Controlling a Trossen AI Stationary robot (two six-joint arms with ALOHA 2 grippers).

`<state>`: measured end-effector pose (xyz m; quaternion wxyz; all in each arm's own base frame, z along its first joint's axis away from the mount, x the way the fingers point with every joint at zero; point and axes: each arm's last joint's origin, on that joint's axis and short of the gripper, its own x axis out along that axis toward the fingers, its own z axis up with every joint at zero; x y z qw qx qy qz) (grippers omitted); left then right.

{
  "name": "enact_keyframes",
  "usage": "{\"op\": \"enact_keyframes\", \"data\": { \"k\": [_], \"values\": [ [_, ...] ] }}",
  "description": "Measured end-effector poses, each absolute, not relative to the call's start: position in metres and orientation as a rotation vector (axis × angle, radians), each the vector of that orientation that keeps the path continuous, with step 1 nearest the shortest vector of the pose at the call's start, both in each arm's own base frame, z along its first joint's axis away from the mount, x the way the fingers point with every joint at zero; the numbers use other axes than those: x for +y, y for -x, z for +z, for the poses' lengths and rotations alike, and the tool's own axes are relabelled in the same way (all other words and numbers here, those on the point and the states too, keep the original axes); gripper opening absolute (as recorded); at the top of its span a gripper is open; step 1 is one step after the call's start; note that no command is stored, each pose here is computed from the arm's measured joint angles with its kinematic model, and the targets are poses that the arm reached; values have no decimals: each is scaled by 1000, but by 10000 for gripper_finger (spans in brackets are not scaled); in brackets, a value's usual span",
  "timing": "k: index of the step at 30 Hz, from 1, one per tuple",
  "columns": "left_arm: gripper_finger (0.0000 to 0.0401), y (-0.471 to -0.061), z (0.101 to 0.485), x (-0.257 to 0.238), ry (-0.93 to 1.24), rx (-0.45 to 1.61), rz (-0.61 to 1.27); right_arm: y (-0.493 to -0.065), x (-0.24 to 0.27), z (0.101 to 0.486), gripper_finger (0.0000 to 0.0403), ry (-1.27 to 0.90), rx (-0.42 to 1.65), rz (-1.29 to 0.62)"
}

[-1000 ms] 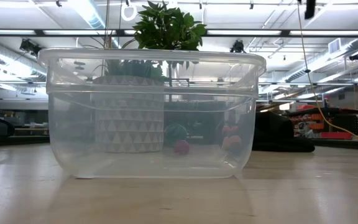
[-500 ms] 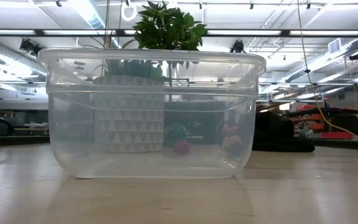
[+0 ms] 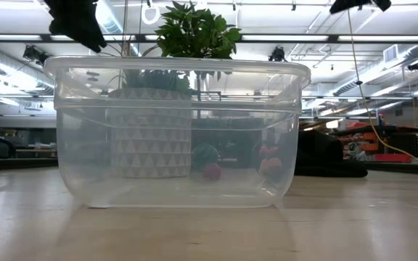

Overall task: Pick and placing Produce into tupperware
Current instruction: Put the apple into the transparent bin

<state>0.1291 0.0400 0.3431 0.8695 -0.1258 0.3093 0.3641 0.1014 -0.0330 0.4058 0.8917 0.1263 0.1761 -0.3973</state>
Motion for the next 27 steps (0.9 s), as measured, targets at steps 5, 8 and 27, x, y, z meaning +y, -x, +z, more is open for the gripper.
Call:
{"op": "enact_keyframes", "data": {
  "k": [5, 8, 27],
  "values": [
    [189, -128, 344, 45, 269, 631, 794, -134, -53, 375, 19, -248, 545, -914],
    [189, -127, 344, 48, 273, 628, 815, -155, -77, 357, 25, -293, 653, -966],
    [181, -128, 346, 51, 238, 621, 816, -171, -241, 285, 75, -895, 805, -834]
  ]
}}
